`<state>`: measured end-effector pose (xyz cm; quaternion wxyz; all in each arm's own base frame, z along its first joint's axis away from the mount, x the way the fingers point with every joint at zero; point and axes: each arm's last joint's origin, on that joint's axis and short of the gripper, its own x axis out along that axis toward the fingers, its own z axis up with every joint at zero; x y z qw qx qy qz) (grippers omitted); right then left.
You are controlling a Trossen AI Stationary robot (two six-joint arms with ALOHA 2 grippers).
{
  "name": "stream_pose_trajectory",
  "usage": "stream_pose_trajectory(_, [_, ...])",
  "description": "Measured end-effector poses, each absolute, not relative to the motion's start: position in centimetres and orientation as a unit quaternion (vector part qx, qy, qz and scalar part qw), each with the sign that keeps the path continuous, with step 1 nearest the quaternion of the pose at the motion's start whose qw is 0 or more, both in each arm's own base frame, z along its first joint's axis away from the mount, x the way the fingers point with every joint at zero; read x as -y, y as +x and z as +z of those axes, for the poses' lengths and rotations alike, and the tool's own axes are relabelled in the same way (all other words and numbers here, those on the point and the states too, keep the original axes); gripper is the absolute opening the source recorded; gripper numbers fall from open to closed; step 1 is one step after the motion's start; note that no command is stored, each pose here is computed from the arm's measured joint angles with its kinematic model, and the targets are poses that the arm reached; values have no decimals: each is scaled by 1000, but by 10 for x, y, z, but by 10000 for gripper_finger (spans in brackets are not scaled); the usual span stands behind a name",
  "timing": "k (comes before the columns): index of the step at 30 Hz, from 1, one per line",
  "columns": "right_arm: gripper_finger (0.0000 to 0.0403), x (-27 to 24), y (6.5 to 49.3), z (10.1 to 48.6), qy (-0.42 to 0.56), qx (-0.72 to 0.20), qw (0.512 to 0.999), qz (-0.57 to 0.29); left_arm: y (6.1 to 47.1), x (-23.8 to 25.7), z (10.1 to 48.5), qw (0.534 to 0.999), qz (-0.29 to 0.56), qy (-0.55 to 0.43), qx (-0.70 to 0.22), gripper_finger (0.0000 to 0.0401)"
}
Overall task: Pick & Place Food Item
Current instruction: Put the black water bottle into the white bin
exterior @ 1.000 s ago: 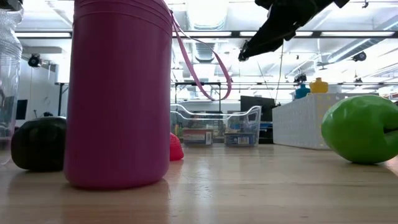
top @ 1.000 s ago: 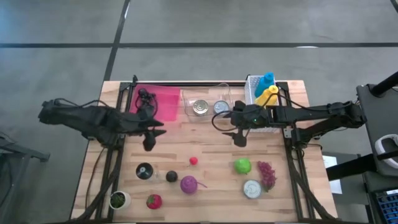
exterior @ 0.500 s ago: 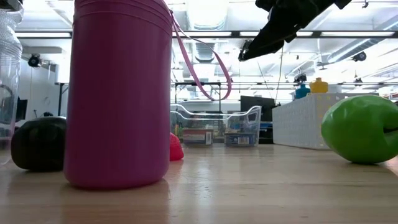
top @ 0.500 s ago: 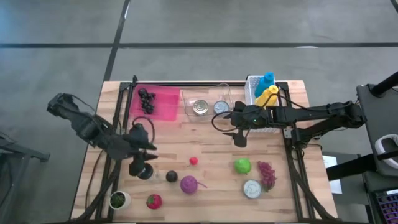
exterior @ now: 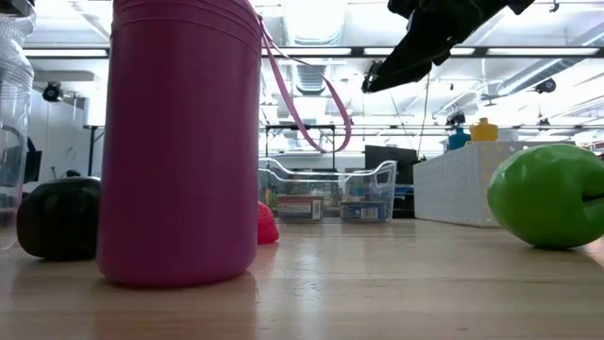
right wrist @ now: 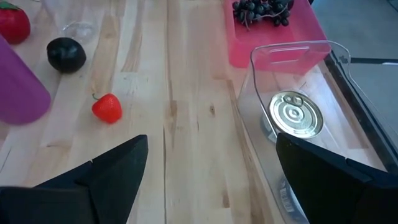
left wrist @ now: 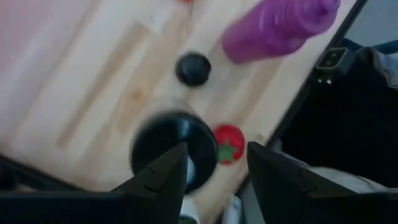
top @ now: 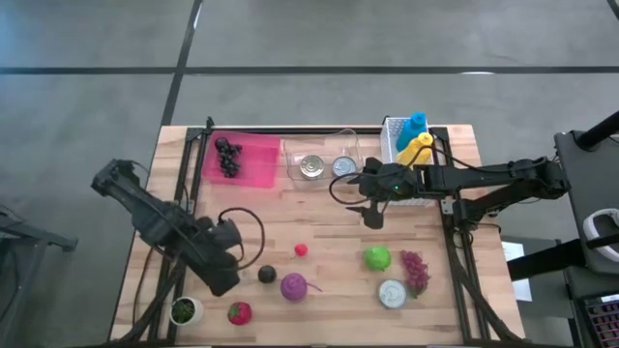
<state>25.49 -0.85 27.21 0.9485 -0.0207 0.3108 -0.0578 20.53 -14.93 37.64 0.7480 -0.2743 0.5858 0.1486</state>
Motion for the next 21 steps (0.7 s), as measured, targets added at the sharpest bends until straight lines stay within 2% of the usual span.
stream_pose_trajectory(21, [329,9,255,272,-22,-311,948,-57,198,146,361,714,198,-270,-615,171])
